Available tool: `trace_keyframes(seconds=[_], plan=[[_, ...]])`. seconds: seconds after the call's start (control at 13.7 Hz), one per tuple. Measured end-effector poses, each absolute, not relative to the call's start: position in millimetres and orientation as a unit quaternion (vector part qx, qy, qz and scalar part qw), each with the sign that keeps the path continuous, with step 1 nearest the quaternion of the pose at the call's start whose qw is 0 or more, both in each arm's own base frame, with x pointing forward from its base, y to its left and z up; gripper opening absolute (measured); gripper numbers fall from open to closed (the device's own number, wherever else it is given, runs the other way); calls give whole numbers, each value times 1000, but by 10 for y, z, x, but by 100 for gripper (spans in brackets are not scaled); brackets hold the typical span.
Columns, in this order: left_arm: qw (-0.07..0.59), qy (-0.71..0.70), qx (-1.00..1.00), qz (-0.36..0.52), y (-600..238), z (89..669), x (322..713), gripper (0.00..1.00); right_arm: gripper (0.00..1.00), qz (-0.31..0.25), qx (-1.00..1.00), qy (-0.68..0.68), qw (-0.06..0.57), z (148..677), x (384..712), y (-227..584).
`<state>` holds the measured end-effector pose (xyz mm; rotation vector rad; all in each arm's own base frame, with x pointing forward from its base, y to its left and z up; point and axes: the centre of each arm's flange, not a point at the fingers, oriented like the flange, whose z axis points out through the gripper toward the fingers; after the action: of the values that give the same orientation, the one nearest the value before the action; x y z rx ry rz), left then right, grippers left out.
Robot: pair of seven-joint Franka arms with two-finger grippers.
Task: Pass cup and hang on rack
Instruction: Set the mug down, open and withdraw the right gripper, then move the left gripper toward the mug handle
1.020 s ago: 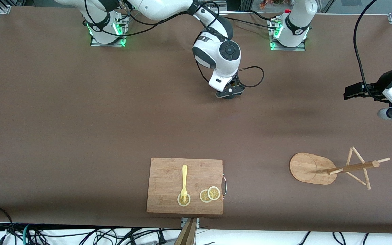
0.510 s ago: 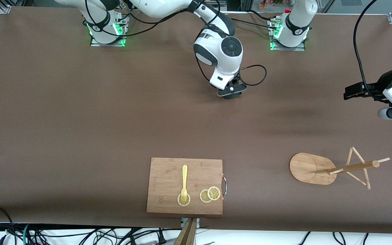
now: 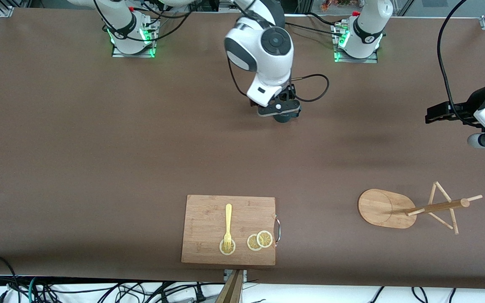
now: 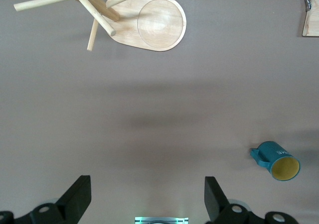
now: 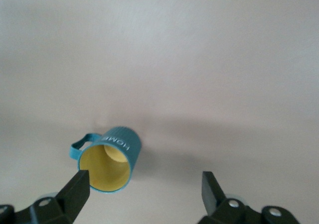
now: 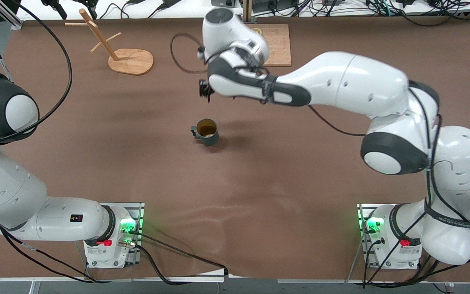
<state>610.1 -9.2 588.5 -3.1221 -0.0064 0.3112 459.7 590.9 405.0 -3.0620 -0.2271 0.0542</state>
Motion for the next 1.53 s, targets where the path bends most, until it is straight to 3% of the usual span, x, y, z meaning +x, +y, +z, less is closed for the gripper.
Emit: trace_keyframes(seconds=[0.29,0.51,1.09,1.53], plan=[[2,-2,-995,99,-90,5886,6101,100,100,32,-997,-70,8,4685,5586,4428],[2,-3,-995,99,-83,5886,6101,100,100,39,-998,-42,5,5030,5913,3567],[2,-1,-995,99,-99,5885,6102,100,100,44,-998,-53,-9,5589,5779,1719],[-1,0,-995,100,-115,5878,6105,100,100,43,-997,-54,-24,5703,5757,1297]])
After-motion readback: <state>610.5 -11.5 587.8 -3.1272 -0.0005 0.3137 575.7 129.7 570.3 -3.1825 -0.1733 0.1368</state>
